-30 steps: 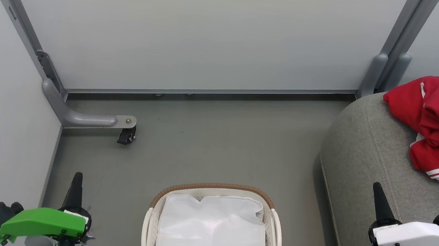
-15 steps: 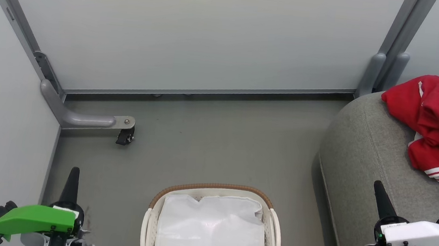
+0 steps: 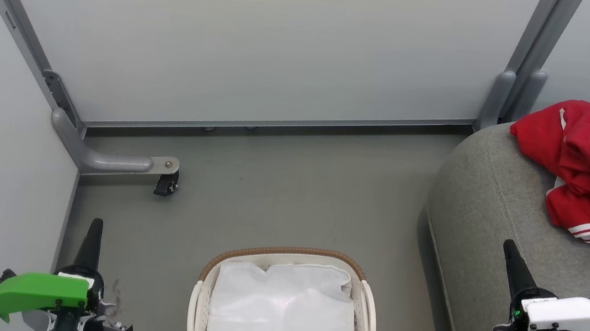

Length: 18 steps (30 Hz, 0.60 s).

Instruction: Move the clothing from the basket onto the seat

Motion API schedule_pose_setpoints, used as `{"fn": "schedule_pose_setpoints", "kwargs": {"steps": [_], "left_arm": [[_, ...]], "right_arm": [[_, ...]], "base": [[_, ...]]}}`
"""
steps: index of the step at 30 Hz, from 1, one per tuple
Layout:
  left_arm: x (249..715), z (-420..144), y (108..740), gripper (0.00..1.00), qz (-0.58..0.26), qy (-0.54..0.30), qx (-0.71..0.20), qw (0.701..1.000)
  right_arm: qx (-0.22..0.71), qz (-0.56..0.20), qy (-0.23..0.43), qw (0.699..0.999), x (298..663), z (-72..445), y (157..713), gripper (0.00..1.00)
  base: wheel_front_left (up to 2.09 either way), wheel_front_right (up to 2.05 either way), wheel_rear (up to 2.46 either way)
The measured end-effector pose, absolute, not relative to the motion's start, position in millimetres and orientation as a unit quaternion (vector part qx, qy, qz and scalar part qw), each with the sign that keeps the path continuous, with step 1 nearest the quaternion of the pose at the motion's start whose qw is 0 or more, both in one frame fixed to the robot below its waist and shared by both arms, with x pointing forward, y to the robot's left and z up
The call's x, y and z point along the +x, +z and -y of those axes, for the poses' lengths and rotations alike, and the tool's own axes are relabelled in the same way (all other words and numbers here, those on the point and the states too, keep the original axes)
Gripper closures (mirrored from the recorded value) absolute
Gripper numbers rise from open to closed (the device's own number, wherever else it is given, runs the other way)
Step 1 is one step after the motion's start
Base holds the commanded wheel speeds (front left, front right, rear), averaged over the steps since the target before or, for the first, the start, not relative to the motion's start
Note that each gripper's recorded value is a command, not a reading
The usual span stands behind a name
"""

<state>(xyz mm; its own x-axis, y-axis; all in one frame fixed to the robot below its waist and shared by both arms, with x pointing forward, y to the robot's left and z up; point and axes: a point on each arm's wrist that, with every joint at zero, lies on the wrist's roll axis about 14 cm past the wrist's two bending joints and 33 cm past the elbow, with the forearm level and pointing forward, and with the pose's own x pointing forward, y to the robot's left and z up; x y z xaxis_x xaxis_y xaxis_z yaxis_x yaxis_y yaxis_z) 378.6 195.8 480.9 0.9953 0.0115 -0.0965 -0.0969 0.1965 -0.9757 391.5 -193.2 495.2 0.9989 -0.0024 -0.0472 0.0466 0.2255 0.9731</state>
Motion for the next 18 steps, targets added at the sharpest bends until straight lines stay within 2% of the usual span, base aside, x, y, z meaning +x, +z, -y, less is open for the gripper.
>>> {"fn": "schedule_pose_setpoints", "kwargs": {"steps": [18], "left_arm": [[383.7, -198.0, 493.6, 1.0, -0.017, 0.019, -0.678, 0.735]], "right_arm": [[0.673, -0.008, -0.008, 0.739, 390.8, 196.4, 502.1, 1.0]], "base": [[0.0, 0.0, 0.0]]}}
